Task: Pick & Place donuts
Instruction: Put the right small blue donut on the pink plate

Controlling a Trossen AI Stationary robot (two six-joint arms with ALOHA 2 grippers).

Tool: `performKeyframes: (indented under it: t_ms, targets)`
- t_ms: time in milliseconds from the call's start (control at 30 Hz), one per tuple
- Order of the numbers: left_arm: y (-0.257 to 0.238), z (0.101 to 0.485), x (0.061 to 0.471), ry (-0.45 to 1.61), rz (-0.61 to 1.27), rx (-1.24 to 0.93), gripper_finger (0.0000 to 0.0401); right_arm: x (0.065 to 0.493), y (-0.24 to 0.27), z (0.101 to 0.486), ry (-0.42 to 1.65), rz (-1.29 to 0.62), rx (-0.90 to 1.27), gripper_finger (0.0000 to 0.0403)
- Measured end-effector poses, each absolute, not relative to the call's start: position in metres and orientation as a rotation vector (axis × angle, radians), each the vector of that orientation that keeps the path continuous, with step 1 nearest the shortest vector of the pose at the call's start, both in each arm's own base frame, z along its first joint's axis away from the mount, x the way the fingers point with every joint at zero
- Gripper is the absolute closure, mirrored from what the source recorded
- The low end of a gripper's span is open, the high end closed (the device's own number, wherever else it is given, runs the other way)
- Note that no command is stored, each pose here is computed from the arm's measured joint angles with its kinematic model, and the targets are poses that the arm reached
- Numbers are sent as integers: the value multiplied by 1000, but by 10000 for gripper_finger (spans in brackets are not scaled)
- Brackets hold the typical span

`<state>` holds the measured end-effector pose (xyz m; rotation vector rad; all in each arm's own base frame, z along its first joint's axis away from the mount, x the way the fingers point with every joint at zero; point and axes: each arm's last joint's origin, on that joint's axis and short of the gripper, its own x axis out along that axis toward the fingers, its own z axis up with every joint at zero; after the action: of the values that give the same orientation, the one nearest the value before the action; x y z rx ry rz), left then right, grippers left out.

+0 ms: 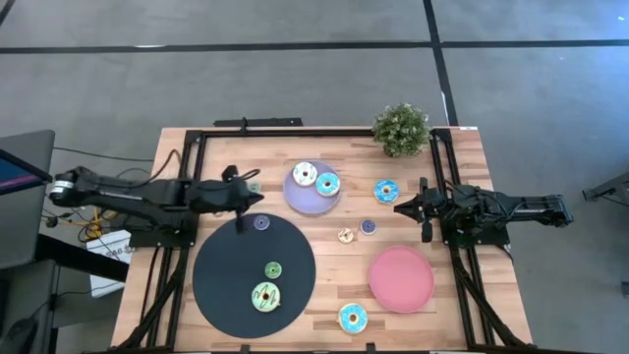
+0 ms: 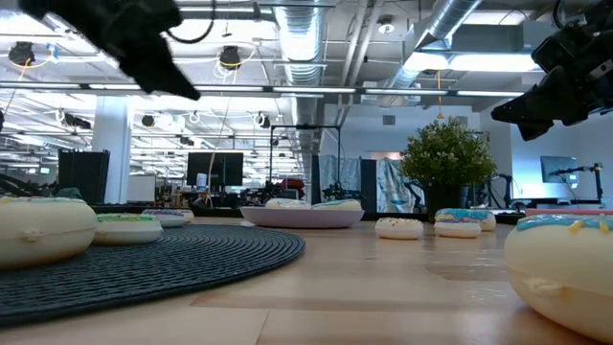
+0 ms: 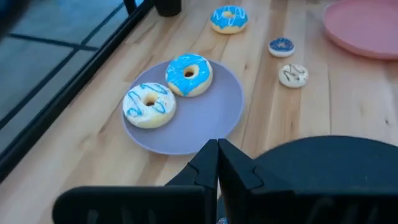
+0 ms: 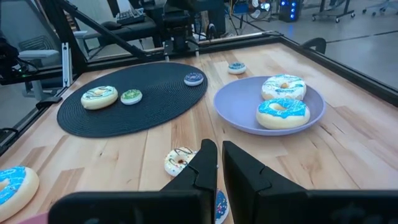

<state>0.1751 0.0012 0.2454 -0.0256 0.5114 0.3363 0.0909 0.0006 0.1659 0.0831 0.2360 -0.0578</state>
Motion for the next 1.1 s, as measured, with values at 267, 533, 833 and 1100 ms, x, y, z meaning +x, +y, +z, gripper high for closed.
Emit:
performKeyframes:
  t_ms: [267,533,833,1100]
  targets:
    - [3,211,138,451,320,-7,401,94,0,177,99,-66,116,387]
    - [2,183,130,291,231,77,401,117,0,202,-10,-167,29,401]
    - [1,180,129,253,221,43,401,190,-6,245,482,-385,96,391]
    - [1,178,129,271,226,-1,401,241,-10,267,979,-535,198,328]
